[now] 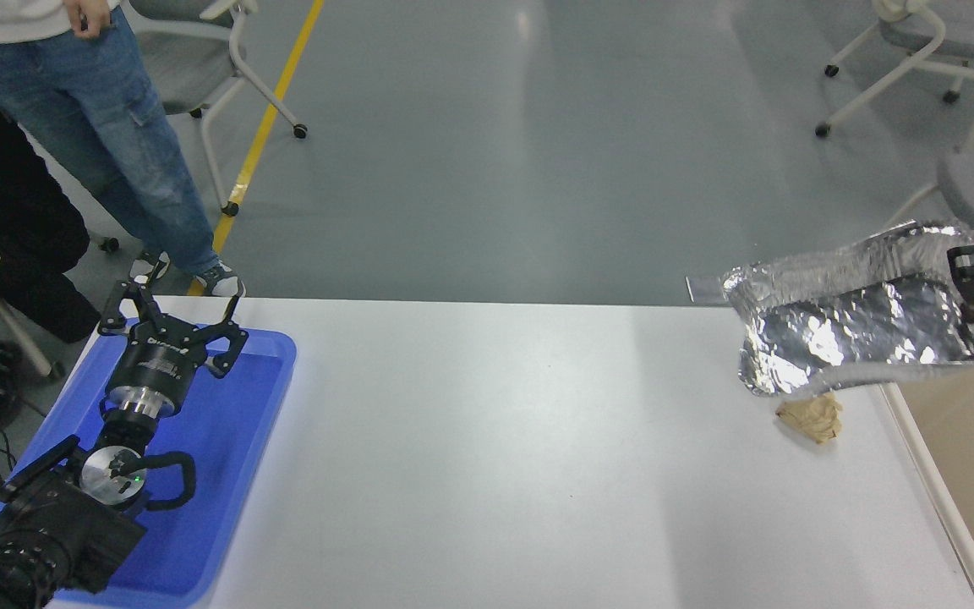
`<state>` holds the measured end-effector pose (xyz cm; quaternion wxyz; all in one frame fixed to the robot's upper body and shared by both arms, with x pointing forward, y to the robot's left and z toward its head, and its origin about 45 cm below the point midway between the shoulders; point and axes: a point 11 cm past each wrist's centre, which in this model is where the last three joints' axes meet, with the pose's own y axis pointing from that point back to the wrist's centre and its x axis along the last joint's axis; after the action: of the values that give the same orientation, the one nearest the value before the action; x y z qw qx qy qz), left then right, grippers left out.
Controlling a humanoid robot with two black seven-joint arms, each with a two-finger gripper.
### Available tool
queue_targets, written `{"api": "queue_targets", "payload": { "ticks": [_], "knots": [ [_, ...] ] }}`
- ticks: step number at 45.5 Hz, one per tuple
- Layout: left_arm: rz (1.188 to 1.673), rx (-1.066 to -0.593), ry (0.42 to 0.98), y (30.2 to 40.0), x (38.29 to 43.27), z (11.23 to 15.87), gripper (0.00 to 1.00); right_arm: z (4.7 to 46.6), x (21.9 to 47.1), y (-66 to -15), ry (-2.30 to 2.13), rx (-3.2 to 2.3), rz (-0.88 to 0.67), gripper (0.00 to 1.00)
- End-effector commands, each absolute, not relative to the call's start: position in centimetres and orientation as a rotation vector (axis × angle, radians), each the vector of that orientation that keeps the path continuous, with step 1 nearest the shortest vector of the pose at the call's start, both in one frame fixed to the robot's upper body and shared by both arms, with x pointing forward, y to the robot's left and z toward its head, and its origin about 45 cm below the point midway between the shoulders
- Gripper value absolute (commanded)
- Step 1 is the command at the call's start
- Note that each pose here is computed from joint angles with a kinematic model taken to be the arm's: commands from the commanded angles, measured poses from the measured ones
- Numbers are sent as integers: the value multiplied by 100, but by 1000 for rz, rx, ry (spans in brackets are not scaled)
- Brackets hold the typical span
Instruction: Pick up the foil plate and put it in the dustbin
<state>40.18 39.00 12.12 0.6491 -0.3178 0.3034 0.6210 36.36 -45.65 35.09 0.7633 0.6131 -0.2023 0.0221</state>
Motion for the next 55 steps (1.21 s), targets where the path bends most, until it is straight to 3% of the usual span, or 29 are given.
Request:
{"api": "queue_targets", "payload": {
  "ticks": [1, 7, 16, 32, 48, 49, 51, 52, 54, 55],
  "knots": [
    [1412, -722, 689, 3901, 4017, 1212, 100, 2726, 3677, -5432, -644, 1215, -2, 0],
    [1412, -722, 689, 3901, 4017, 1212, 100, 2378, 3569, -5823, -757, 1155, -35, 0],
    [1412, -723, 688, 3902, 4017, 1213, 100, 1948, 3204, -6270, -928, 1073, -87, 0],
    [1412, -723, 688, 3902, 4017, 1213, 100, 1235, 2613, -6410, -1167, 995, -129, 0],
    [1412, -723, 688, 3902, 4017, 1213, 100, 1048, 2594, -6298, -1369, 991, -153, 0],
    [1412, -723, 688, 3902, 4017, 1213, 100, 1052, 2595, -6303, -1371, 989, -151, 5],
    [1412, -723, 688, 3902, 4017, 1213, 100, 1049, 2595, -6299, -1370, 990, -152, 27],
    [1412, -723, 688, 3902, 4017, 1213, 100, 1046, 2588, -6301, -1370, 989, -152, 44],
    [1412, -723, 688, 3902, 4017, 1213, 100, 1035, 2552, -6319, -1363, 981, -154, 87],
    [1412, -723, 688, 3902, 4017, 1213, 100, 1015, 2518, -6324, -1359, 979, -159, 100]
  ]
}}
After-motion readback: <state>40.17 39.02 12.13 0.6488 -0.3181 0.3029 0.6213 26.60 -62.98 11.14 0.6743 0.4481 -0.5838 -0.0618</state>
